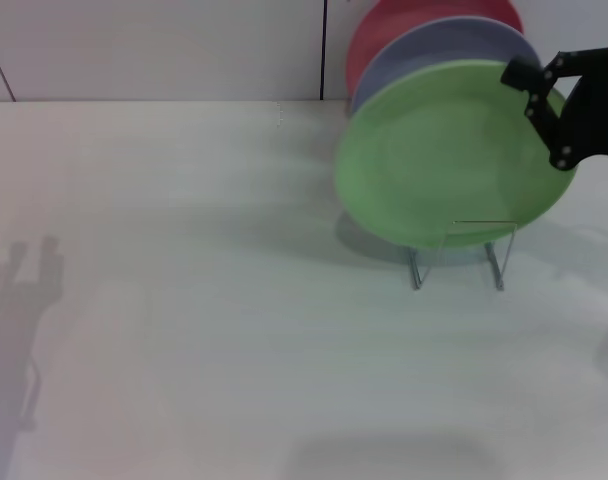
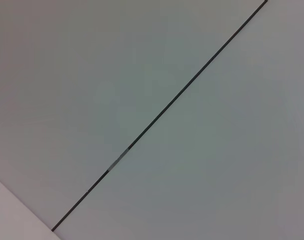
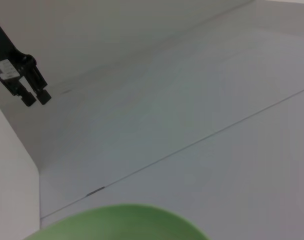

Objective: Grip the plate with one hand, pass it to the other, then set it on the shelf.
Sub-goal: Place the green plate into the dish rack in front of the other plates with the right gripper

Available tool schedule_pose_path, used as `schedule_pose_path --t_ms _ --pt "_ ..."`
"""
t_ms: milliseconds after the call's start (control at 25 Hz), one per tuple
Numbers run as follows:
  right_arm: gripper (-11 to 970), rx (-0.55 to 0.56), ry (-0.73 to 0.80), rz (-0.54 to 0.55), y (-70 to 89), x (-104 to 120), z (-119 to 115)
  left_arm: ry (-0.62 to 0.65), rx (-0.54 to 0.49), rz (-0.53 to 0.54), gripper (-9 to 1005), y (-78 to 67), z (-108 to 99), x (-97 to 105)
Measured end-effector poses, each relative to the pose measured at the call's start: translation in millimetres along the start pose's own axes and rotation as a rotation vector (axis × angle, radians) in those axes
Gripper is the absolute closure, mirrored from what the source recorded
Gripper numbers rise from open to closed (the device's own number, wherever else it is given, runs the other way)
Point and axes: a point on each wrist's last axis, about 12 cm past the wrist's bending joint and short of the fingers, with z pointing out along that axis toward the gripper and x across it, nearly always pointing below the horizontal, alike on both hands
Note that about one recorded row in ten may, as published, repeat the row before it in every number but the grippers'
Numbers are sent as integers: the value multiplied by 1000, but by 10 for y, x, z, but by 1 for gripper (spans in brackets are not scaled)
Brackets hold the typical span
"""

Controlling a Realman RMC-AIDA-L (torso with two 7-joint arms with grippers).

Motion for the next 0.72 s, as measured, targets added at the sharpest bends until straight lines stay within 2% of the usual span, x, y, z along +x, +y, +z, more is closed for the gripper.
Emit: schedule_pose_path --t_ms 720 --pt "947 -2 12 20 110 -30 17 12 8 -7 517 24 -17 -17"
